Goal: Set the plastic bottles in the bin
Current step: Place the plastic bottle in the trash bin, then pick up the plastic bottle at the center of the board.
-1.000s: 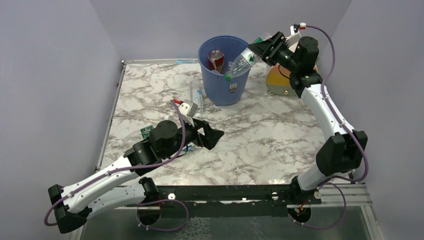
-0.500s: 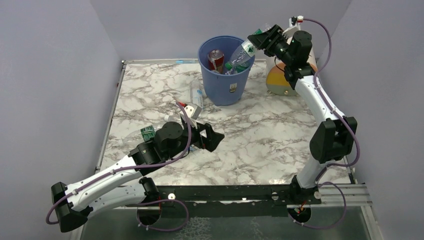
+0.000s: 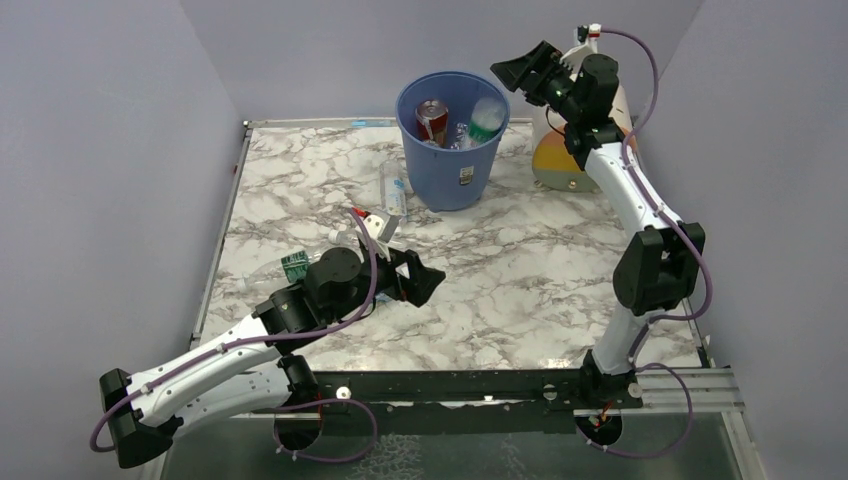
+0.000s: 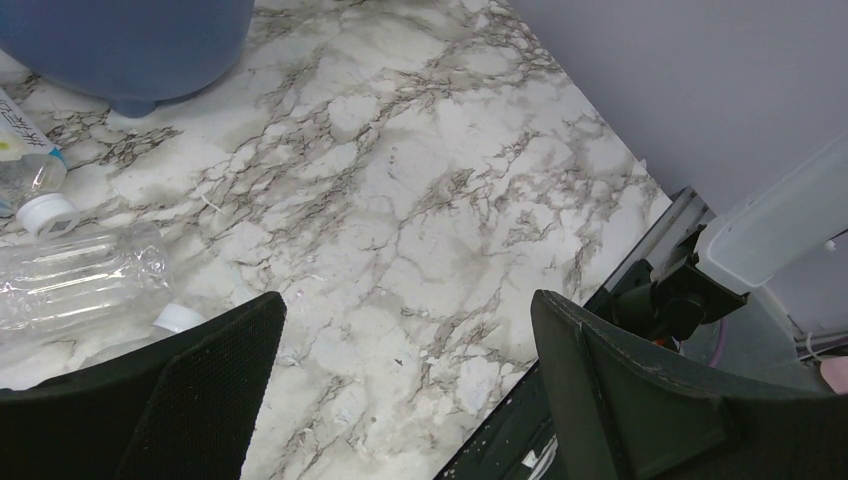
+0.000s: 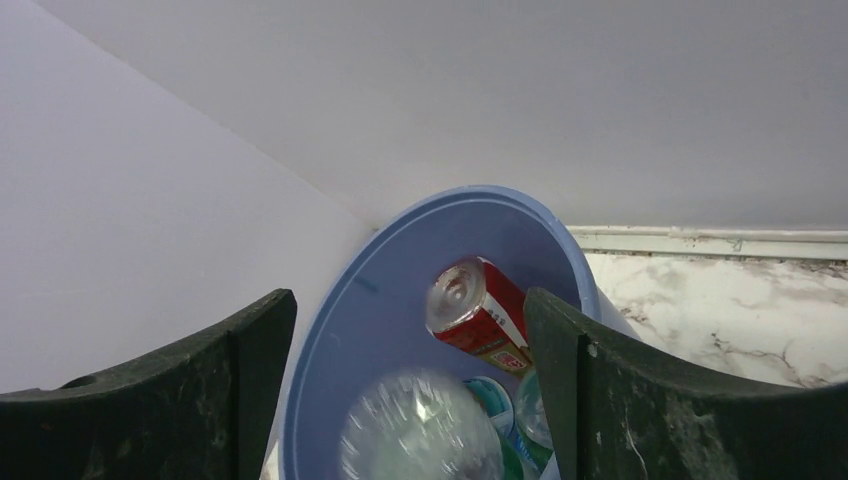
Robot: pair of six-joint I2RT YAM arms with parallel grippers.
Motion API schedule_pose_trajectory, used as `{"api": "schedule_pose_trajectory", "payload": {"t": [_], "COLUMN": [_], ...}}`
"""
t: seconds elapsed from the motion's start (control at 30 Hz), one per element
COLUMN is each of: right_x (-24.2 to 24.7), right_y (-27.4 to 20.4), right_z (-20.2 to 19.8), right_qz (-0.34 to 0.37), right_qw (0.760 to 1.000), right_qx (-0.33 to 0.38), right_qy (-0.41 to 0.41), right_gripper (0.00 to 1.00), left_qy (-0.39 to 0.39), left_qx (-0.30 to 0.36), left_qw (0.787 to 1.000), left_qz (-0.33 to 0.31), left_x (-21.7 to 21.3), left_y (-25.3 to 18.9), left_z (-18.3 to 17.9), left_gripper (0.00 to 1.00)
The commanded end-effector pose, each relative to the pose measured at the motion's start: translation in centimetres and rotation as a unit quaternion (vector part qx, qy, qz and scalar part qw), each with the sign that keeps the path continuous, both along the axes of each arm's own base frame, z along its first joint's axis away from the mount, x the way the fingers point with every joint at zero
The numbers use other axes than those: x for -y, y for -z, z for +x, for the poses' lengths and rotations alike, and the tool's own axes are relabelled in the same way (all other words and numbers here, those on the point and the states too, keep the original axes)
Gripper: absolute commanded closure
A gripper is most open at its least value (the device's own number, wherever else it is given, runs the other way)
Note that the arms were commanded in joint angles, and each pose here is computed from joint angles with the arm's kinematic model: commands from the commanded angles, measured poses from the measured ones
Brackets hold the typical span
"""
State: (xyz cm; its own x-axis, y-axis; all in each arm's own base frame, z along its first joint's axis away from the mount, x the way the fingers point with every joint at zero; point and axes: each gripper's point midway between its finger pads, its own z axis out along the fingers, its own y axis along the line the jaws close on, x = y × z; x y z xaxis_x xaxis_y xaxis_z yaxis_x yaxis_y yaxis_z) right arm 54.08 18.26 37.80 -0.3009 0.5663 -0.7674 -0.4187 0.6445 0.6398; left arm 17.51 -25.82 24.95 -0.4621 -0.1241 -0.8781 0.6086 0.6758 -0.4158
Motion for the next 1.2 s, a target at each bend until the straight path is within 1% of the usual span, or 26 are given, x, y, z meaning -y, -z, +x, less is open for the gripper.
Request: {"api": "schedule_pose_trajectory", "payload": {"t": [0.0, 0.23, 0.3, 0.33, 0.43, 0.53, 0.6, 0.87, 1.03, 1.17], "right_x": [0.0, 0.6, 0.7, 0.8, 1.1, 1.4, 1.8, 2.9, 3.5, 3.3], "right_y": [-1.1, -1.7, -1.6, -2.1, -1.6, -0.2, 1.0, 7.1, 11.1, 12.3], "right_z": [0.2, -1.0, -2.0, -2.9, -5.5, -8.6, -10.4, -15.5, -16.6, -17.3], "right_qz": [-0.011, -0.019, -0.019, -0.018, -0.02, -0.024, -0.031, -0.072, -0.097, -0.094], "right_qw": [1.0, 1.0, 1.0, 1.0, 1.0, 0.999, 0.999, 0.992, 0.984, 0.98], "right_qx": [0.017, 0.011, 0.005, 0.008, -0.003, -0.021, -0.033, -0.103, -0.15, -0.173], "right_qy": [-0.001, 0.007, 0.008, 0.007, 0.0, -0.007, -0.006, -0.01, -0.004, -0.016], "right_gripper": [0.12, 0.12, 0.12, 0.12, 0.1, 0.07, 0.0, 0.01, 0.01, 0.01], "left_qy": [-0.003, -0.002, -0.002, -0.002, 0.0, -0.001, -0.002, 0.019, 0.038, 0.06], "left_qx": [0.005, 0.003, 0.002, 0.001, -0.003, -0.005, -0.007, -0.024, -0.053, -0.068], "left_qw": [1.0, 1.0, 1.0, 1.0, 1.0, 1.0, 1.0, 0.999, 0.996, 0.994], "left_qz": [-0.003, -0.004, -0.004, -0.003, 0.001, 0.006, 0.011, 0.035, 0.065, 0.066], "left_x": [0.0, 0.2, 0.2, 0.3, 0.3, 0.2, 0.1, 0.6, 1.2, 1.8], "left_y": [-0.2, 0.1, 0.2, 0.2, 0.5, 1.0, 1.5, 3.2, 4.8, 5.8], "left_z": [0.1, 0.1, 0.1, 0.1, 0.1, 0.1, 0.0, -0.4, -0.9, -1.6], "left_gripper": [0.01, 0.01, 0.01, 0.01, 0.01, 0.01, 0.01, 0.01, 0.01, 0.01]}}
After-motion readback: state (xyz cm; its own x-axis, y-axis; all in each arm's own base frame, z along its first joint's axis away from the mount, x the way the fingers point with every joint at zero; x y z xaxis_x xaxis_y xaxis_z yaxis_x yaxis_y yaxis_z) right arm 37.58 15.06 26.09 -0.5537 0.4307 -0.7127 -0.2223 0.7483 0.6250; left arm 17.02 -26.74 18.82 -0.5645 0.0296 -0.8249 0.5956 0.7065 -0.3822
